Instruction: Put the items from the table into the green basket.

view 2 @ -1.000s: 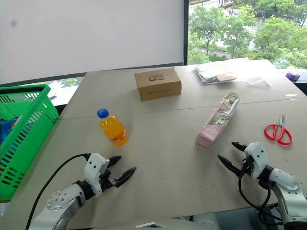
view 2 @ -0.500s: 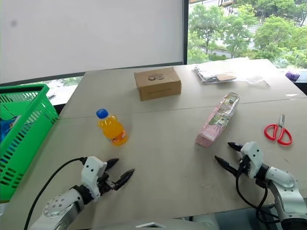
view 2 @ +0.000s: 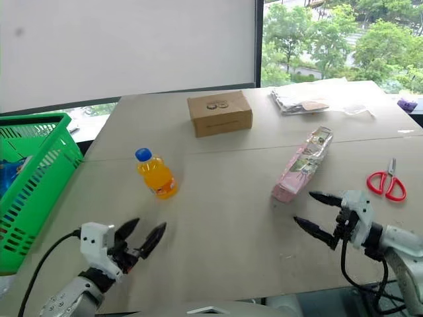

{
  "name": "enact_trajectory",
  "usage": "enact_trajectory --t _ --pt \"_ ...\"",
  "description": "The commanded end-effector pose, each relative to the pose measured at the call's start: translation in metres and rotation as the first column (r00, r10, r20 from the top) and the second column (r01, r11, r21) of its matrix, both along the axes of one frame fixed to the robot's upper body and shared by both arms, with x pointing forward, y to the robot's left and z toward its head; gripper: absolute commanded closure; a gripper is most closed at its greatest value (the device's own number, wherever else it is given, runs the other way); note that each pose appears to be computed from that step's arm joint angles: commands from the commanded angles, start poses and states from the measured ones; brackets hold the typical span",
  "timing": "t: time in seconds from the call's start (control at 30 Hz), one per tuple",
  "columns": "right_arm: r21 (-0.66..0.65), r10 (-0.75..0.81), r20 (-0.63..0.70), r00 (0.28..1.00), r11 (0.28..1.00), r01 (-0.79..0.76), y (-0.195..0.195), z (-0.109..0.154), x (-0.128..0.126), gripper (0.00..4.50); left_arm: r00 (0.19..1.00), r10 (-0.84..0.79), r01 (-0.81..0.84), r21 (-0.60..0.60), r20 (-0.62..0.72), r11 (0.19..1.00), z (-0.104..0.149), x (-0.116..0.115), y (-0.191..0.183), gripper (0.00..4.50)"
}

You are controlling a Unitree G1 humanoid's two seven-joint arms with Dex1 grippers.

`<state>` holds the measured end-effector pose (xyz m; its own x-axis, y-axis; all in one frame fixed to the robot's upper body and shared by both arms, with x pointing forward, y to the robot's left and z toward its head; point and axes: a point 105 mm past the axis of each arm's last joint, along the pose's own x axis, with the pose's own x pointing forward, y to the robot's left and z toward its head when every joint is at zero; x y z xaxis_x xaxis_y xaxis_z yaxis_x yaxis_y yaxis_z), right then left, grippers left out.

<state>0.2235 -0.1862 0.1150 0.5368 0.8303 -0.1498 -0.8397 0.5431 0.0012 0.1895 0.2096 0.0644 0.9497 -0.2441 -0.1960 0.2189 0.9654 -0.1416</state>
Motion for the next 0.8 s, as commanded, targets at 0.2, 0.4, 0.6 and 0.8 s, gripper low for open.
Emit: enact_trajectory --t 0.2,0.4,0.6,0.8 --pt "0.133 0.202 0.146 0.969 0.966 -0.221 0.083 0.051 0.003 0.00 0.972 0.115 -0.144 0.131 0.204 0.981 0.025 0.047 0.007 0.13" --pt "0.135 0.226 0.151 0.962 0.960 -0.246 0.105 0.047 0.006 0.00 0.959 0.148 -0.197 0.197 0.240 0.960 0.021 0.064 0.013 0.13" --pt "0.166 0.214 0.153 0.965 0.957 -0.238 0.116 0.045 0.006 0.00 0.965 0.070 -0.117 0.178 0.251 0.977 0.022 0.070 -0.001 0.04" --pt "0.161 0.203 0.151 0.967 0.961 -0.227 0.117 0.041 0.005 0.00 0.973 0.043 -0.080 0.154 0.226 0.985 0.017 0.078 -0.008 0.04"
